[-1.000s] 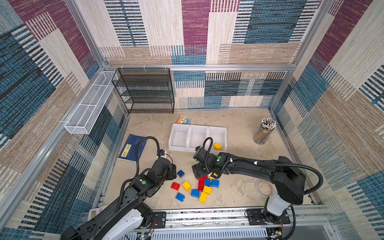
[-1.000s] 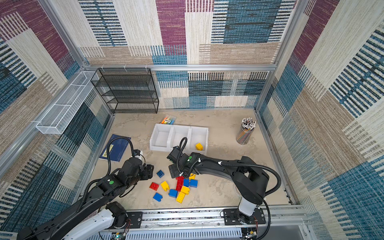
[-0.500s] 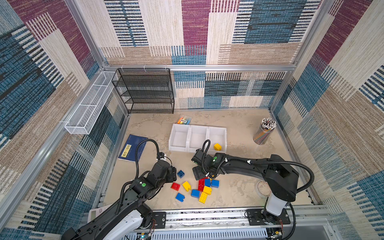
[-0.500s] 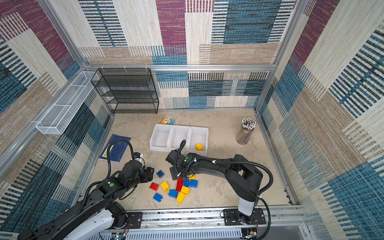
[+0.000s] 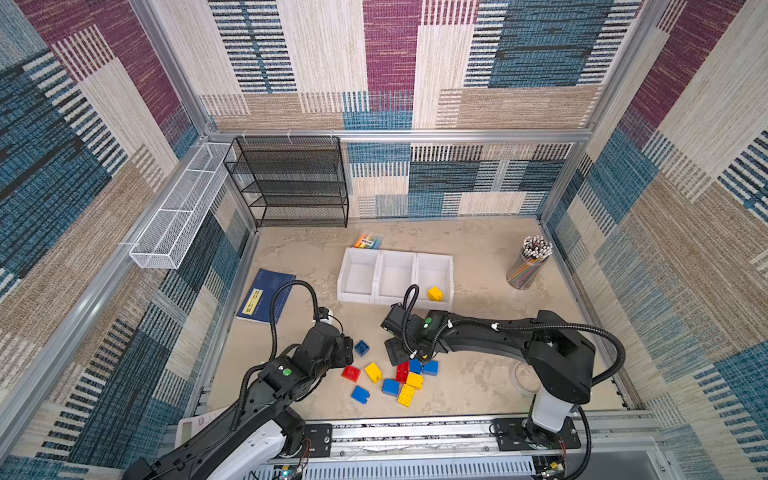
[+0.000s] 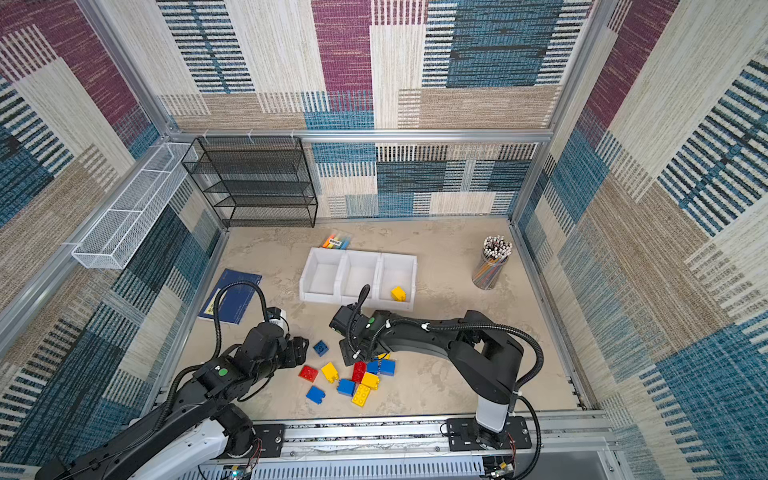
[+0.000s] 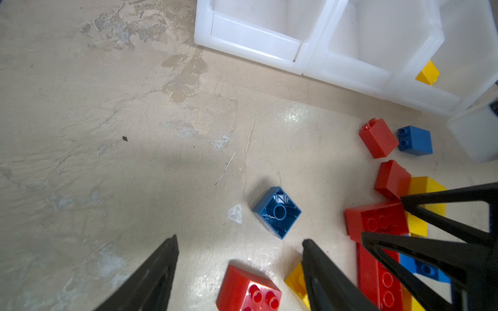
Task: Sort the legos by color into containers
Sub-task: 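Grasp a long red brick with the right gripper while the left gripper withdraws, then carry the red brick into the compartment nearest the left arm and release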
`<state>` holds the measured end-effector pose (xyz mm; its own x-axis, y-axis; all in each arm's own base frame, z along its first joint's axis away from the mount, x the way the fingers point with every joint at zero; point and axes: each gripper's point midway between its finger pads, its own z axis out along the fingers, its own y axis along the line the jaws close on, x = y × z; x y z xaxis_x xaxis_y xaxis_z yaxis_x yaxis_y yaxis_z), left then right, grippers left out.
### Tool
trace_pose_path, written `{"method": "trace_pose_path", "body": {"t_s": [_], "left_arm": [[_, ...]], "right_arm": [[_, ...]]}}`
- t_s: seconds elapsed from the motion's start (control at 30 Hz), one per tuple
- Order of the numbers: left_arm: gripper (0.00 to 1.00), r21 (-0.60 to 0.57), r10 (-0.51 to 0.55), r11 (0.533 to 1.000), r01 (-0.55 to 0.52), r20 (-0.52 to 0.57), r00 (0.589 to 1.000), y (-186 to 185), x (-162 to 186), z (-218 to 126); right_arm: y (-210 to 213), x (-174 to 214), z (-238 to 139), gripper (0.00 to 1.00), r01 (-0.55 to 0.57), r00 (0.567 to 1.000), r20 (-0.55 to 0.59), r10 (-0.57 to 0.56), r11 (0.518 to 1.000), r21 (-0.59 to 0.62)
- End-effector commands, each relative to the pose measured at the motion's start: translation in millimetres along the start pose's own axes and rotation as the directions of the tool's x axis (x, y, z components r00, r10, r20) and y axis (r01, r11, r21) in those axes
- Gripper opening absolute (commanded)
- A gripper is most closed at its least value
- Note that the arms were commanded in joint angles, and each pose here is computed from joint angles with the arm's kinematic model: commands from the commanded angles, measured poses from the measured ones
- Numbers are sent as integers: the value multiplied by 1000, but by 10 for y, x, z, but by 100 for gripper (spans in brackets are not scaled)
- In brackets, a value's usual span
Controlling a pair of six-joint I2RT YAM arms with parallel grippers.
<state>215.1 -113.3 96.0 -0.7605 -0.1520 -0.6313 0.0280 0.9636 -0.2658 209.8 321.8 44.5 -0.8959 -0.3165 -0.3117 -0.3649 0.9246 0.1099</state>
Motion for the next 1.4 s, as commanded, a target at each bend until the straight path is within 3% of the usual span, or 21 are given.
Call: {"method": "trace_pose_path", "body": {"t_s": [0.0, 0.33, 0.47, 0.77, 1.03, 1.23, 1.37], "left_arm": [[76, 11, -17, 1000, 17, 13, 1000, -23, -36, -3], [76, 8, -8, 1000, 8, 2, 1000, -10, -10, -22], [76, 7, -9, 1000, 9, 2, 1000, 5, 1, -39], [76, 10, -7, 1000, 7, -8, 1000, 20, 39, -70], [76, -1, -10, 1000, 10, -10, 1000, 60, 62, -96], [76, -4, -11, 1000, 11, -9, 1000, 73, 65, -110], [76, -7, -6, 1000, 5, -20, 1000, 80, 83, -124]], "right_arm": [[22, 10, 22, 79, -7, 1000, -7, 7, 1000, -1], [75, -1, 84, 72, 4, 1000, -13, -4, 1000, 10], [93, 20, 127, 65, 7, 1000, -23, -7, 1000, 11], [93, 21, 176, 72, 4, 1000, -24, -4, 1000, 25], [112, -2, 174, 65, 7, 1000, -18, -6, 1000, 27], [169, -197, -3, 59, 27, 999, 46, -28, 999, 18], [253, -581, -213, 59, 84, 987, 135, -87, 996, 27]]}}
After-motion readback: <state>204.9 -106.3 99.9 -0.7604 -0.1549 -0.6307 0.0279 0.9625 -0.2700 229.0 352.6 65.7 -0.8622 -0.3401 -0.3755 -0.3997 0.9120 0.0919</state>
